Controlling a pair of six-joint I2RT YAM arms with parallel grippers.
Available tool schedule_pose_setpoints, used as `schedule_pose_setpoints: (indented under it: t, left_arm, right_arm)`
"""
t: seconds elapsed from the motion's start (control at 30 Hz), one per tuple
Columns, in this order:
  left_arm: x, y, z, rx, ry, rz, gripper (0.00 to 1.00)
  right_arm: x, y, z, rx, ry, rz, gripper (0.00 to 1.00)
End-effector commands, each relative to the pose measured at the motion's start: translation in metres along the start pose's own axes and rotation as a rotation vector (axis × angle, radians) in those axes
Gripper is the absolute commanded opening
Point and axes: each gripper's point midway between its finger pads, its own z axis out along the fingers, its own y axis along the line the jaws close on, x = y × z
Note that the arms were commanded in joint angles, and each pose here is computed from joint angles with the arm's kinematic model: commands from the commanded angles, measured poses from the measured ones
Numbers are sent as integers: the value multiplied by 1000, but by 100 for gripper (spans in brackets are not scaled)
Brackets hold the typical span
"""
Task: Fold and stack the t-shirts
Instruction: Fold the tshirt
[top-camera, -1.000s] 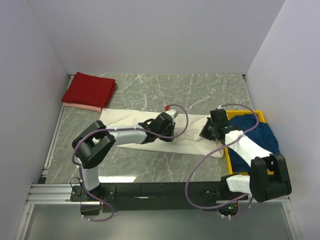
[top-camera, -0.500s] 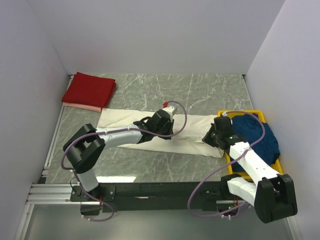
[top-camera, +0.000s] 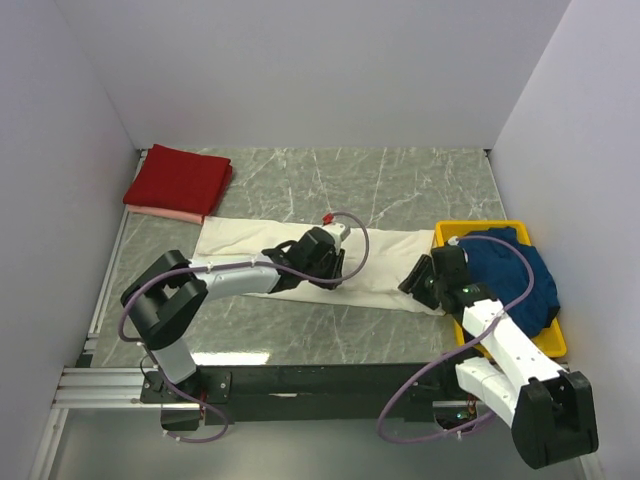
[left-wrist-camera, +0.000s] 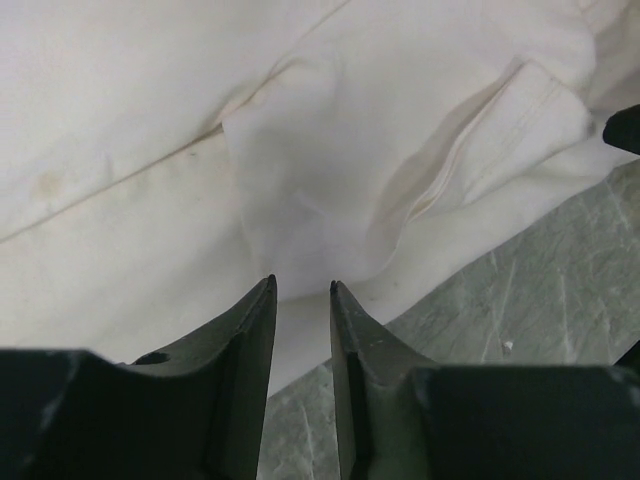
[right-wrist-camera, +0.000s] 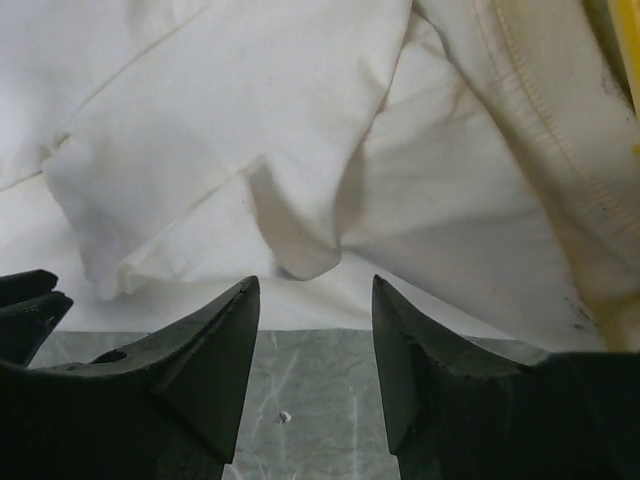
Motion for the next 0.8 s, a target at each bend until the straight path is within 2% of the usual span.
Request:
schedule_pose_setpoints:
  t: [0.0,0.13,0.3,0.53,0.77]
  left_arm:
    - [-36,-14,-23,50,-109,17,34]
    - [-58,-22,-21,63,-146,6,33]
    - [-73,-34,5,83,-128,-2,25]
    - [-39,-49,39,181,-34,-39,16]
    - [-14,-62,30,237,0,-37,11]
  right_arm:
    - [-29,20,-11,-31,-69,0,56]
    - [-45,31,-3,-16,-76,-5,56]
    - [-56,43,11,-15,-61,6,55]
    - [-34,33,27,-10,-7,8,53]
    - [-4,29,21,-48,43,-18,49]
